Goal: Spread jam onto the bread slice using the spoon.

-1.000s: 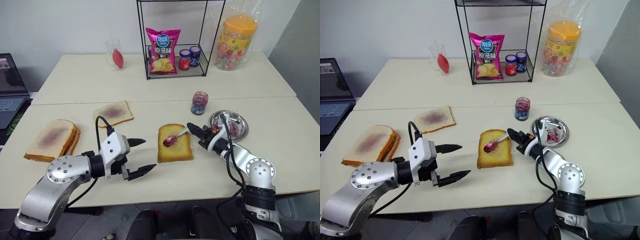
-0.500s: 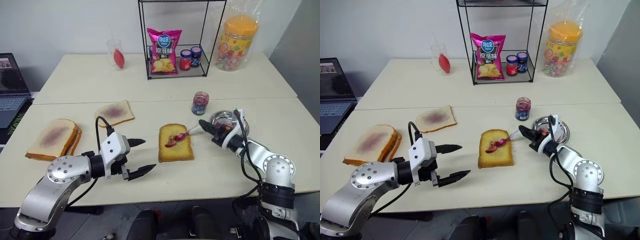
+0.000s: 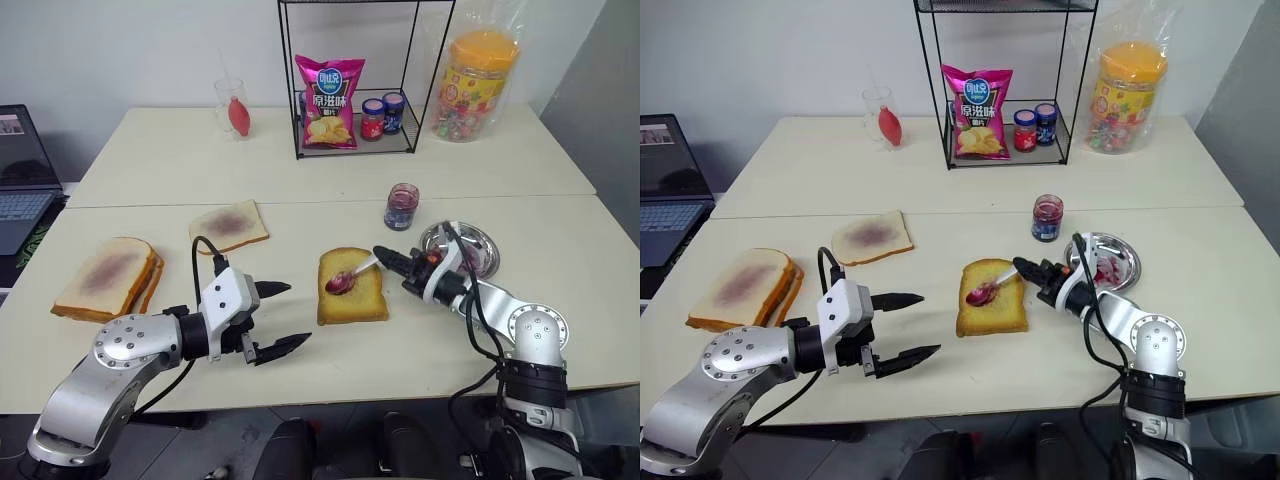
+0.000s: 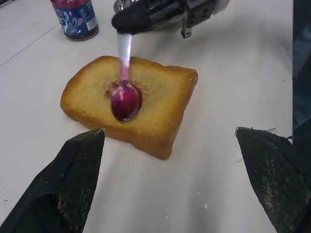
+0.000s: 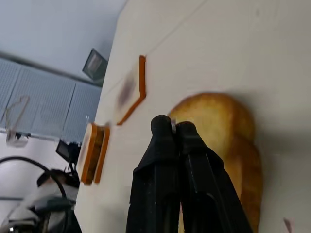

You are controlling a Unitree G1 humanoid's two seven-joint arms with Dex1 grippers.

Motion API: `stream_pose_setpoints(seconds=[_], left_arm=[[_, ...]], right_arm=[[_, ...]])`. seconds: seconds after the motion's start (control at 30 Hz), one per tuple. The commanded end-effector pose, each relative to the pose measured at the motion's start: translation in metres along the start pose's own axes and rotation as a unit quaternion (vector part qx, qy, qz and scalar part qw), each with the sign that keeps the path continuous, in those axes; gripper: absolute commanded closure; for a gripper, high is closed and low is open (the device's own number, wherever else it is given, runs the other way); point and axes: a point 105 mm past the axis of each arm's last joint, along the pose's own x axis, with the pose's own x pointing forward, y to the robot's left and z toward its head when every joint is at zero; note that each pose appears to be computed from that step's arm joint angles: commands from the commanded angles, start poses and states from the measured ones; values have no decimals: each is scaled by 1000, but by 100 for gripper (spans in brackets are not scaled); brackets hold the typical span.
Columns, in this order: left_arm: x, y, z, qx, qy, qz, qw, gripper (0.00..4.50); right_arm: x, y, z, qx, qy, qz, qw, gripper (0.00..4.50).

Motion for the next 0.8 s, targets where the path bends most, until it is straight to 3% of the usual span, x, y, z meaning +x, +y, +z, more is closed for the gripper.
stream_pose_setpoints(seconds=[0.03, 0.17, 0.57, 0.8], left_arm=[[-1, -4, 9, 17, -8, -8, 1000, 0], [-1, -4, 8, 17, -7, -9, 1000, 0], [0, -4, 9, 19, -9, -12, 1000, 0], [0, -4, 10, 18, -10, -13, 1000, 0]], right_arm=[[-11, 11, -1, -34, 14, 25, 999, 447], [-18, 1, 0, -45, 14, 1, 999, 447], [-28, -3, 55, -37, -82, -17, 996, 447], [-9, 5, 47, -19, -76, -1, 997, 447]])
